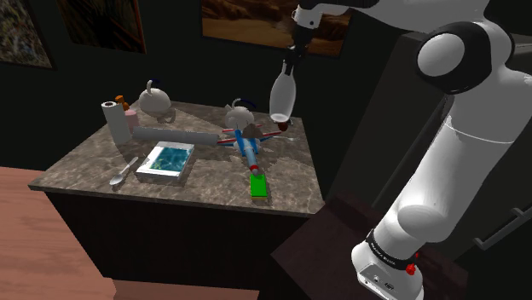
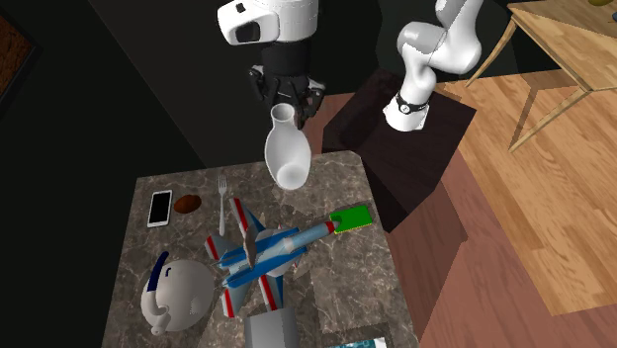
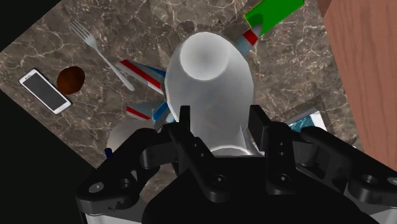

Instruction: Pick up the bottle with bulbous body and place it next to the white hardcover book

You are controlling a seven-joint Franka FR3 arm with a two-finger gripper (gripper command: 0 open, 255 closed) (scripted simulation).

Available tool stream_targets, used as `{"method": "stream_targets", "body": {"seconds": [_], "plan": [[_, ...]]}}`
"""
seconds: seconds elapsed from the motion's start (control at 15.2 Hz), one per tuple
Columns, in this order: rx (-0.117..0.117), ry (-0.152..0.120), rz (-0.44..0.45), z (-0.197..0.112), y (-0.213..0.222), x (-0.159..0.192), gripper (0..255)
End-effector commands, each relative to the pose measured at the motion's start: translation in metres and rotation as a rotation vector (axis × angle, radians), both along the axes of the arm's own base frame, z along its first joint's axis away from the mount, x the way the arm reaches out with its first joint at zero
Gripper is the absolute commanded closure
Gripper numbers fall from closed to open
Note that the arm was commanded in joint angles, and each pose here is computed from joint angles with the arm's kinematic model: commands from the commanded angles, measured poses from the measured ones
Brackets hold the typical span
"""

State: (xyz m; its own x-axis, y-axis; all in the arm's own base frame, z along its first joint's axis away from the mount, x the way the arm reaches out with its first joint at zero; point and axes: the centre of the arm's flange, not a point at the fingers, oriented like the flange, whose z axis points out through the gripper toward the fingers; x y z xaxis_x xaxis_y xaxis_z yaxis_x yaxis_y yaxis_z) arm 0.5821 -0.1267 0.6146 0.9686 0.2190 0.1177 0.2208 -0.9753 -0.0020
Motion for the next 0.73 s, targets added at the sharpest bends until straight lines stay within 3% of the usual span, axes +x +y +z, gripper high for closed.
{"method": "stream_targets", "body": {"seconds": [0.0, 0.66], "plan": [[0.000, -0.001, -0.001, -0.012, 0.024, 0.007, 255], [0.000, -0.001, -0.001, -0.068, 0.135, 0.051, 255]]}}
